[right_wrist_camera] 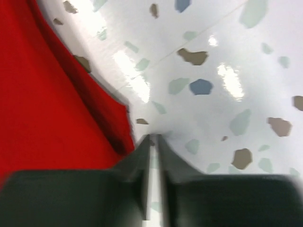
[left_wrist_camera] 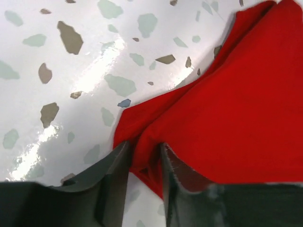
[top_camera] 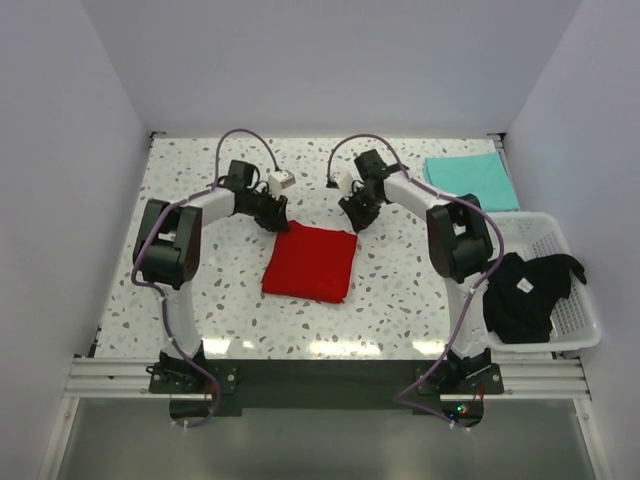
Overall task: Fold and stack the t-shirts
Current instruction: Fold the tshirt
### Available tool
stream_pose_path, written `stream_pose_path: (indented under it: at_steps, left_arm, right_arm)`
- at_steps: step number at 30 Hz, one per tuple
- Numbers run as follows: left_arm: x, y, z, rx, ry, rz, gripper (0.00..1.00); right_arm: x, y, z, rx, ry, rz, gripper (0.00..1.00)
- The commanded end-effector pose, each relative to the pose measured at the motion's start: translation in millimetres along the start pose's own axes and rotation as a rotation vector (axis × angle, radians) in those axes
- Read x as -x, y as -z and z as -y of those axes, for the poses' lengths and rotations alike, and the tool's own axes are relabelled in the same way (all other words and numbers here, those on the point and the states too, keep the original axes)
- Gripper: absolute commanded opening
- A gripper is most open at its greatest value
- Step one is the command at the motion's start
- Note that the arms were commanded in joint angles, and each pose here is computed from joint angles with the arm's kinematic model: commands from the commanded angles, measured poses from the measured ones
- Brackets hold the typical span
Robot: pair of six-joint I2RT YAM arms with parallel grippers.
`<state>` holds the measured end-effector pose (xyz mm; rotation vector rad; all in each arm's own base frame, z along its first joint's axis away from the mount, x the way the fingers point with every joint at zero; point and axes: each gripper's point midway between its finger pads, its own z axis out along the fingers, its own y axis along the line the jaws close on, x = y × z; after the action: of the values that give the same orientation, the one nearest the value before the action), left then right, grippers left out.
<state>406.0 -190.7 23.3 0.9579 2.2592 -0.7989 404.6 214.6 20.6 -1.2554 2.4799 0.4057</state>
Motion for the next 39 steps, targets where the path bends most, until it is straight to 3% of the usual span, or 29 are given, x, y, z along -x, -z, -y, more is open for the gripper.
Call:
stream_pose_path:
  at_steps: [1, 2, 4, 7, 9, 12, 16, 20, 23, 29, 35, 39]
  left_arm:
    - [36, 19, -12, 0.044, 0.022, 0.106, 0.40]
    - [41, 26, -10, 0.053, 0.033, 0.123, 0.51]
    - [58, 51, -1, 0.071, 0.011, 0.187, 0.56]
    - [66, 80, 31, 0.038, -0.010, 0.240, 0.61]
    - [46, 84, 56, -0.038, 0.046, 0.216, 0.61]
    - [21, 90, 109, -0.220, 0.160, 0.210, 0.62]
    - [-15, 85, 162, -0.453, 0.328, 0.154, 0.64]
    - [-34, 74, 181, -0.543, 0.391, 0.099, 0.65]
    - [-55, 56, 167, -0.500, 0.447, 0.031, 0.65]
    - [-116, 28, 134, -0.471, 0.685, -0.092, 0.62]
    - [-128, 26, 131, -0.466, 0.738, -0.116, 0.62]
    - [-118, 40, 127, -0.481, 0.727, -0.067, 0.61]
  right_arm:
    - [48, 41, 27, -0.147, -0.024, 0.155, 0.22]
    - [56, 57, 27, -0.162, -0.028, 0.188, 0.31]
    - [64, 78, 26, -0.171, -0.073, 0.229, 0.51]
    - [79, 119, -2, -0.089, -0.137, 0.327, 0.64]
    - [88, 141, -39, 0.053, -0.174, 0.398, 0.66]
    - [66, 120, -102, 0.282, -0.321, 0.371, 0.68]
    - [49, 101, -174, 0.559, -0.447, 0.291, 0.71]
    - [38, 84, -233, 0.734, -0.445, 0.200, 0.75]
    - [14, 55, -241, 0.788, -0.503, 0.091, 0.75]
    - [-50, 5, -205, 0.734, -0.640, -0.096, 0.73]
    - [-85, 0, -174, 0.655, -0.689, -0.167, 0.69]
    - [-93, 15, -167, 0.617, -0.587, -0.188, 0.69]
